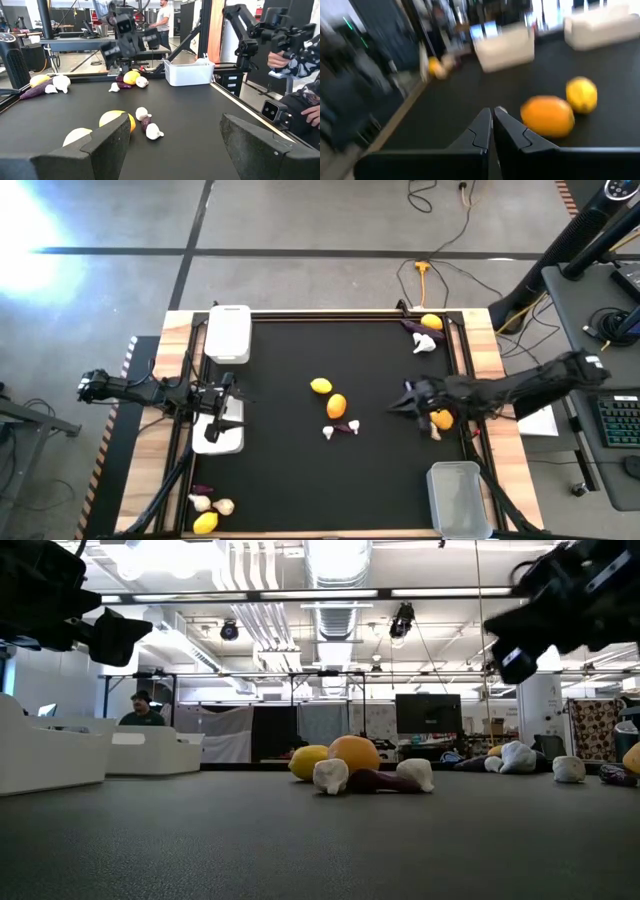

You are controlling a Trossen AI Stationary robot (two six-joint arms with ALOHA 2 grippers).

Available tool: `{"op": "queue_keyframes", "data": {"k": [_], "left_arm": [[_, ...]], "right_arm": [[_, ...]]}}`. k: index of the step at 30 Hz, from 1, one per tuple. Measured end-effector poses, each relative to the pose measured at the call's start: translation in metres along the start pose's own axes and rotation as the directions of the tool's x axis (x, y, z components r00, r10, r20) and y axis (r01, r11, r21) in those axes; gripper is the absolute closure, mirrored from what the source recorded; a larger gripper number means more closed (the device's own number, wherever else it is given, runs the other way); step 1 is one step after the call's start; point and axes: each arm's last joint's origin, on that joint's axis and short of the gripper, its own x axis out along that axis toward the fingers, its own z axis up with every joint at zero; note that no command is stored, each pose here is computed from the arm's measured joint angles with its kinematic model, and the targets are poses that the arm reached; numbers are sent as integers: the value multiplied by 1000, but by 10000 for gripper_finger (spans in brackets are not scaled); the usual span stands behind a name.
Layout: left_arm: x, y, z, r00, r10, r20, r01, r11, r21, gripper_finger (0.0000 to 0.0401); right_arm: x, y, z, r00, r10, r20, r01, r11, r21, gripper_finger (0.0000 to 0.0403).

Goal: Sort produce into baskets
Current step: Put the lemon into the gray bin

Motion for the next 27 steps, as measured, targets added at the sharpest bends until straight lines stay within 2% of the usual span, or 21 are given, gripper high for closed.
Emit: {"op": "queue_keyframes", "data": {"k": [5, 11, 15, 20, 24, 27], "left_arm": [[0, 0, 0, 1000, 0, 0, 0, 1000, 0, 113], [0, 0, 0, 1000, 0, 0, 0, 1000, 0, 113], [0, 0, 0, 1000, 0, 0, 0, 1000, 0, 113], [0, 0, 0, 1000, 0, 0, 0, 1000, 0, 113], [0, 0, 0, 1000, 0, 0, 0, 1000, 0, 113], [0, 0, 0, 1000, 0, 0, 0, 1000, 0, 113]], "right_arm": [[35, 1, 16, 997, -21, -75, 15, 996, -84, 390], [78, 3, 39, 958, -62, -279, 6, 981, -196, 376], [99, 2, 46, 887, -117, -446, 1, 968, -252, 319], [126, 1, 58, 835, -189, -517, 8, 943, -331, 225], [150, -1, 66, 809, -204, -552, -47, 913, -406, 154], [168, -5, 72, 754, -255, -605, -60, 891, -451, 109]]}}
